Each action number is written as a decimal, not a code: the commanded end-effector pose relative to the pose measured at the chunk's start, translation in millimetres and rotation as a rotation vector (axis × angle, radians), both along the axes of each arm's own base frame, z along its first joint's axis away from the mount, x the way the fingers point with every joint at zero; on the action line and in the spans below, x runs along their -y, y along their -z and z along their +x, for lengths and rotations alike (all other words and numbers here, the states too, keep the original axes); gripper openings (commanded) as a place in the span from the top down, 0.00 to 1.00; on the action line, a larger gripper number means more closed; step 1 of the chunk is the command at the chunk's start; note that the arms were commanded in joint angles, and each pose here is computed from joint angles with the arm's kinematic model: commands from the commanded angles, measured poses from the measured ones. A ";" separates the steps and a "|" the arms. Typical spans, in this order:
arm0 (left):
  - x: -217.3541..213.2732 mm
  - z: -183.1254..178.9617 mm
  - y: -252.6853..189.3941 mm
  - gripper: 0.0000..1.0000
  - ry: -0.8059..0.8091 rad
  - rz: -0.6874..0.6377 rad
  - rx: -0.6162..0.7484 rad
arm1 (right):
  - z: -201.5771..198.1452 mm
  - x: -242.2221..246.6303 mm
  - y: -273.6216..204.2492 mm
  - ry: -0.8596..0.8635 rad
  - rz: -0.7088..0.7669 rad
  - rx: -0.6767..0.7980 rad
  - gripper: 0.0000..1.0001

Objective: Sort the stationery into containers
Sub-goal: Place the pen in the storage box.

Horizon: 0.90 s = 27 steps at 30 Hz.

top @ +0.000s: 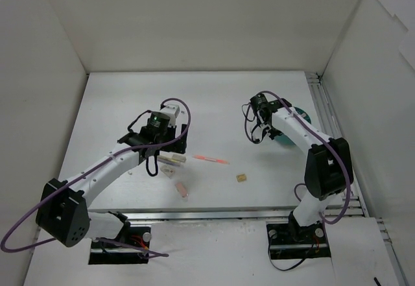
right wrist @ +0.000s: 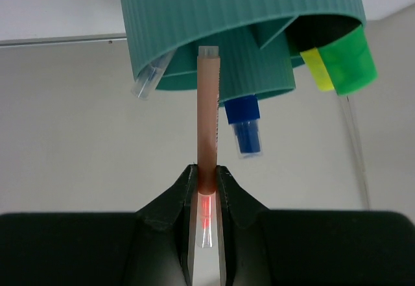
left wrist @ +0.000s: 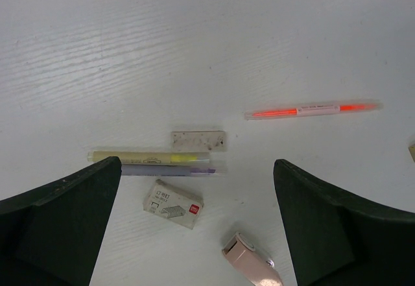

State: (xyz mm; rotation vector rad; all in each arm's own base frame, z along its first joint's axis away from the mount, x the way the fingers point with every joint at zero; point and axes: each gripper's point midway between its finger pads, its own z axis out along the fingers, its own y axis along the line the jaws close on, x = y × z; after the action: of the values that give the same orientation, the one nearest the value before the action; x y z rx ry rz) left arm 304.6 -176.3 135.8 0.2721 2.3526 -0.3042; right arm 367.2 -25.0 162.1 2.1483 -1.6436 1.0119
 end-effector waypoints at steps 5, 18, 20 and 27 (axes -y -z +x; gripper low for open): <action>21.2 20.7 -39.3 0.01 0.048 -0.065 0.127 | -7.8 -10.7 21.4 -0.074 -0.011 -0.114 1.00; 75.2 -6.0 -24.8 0.00 0.453 0.007 0.137 | 19.3 -38.2 -39.2 -0.002 0.185 0.182 0.43; 75.4 -1.9 -22.6 0.00 0.450 0.038 0.145 | 28.3 -54.7 -57.3 0.008 0.304 0.258 0.37; 81.3 -13.6 -30.4 0.00 0.512 0.025 0.196 | 45.1 -114.1 -115.9 0.089 0.852 0.434 0.02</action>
State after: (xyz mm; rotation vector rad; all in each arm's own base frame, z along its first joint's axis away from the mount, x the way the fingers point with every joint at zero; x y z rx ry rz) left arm 282.5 -246.8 127.8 0.8550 2.2253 -0.4438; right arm 419.1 64.3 236.3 2.3391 -2.3430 1.0619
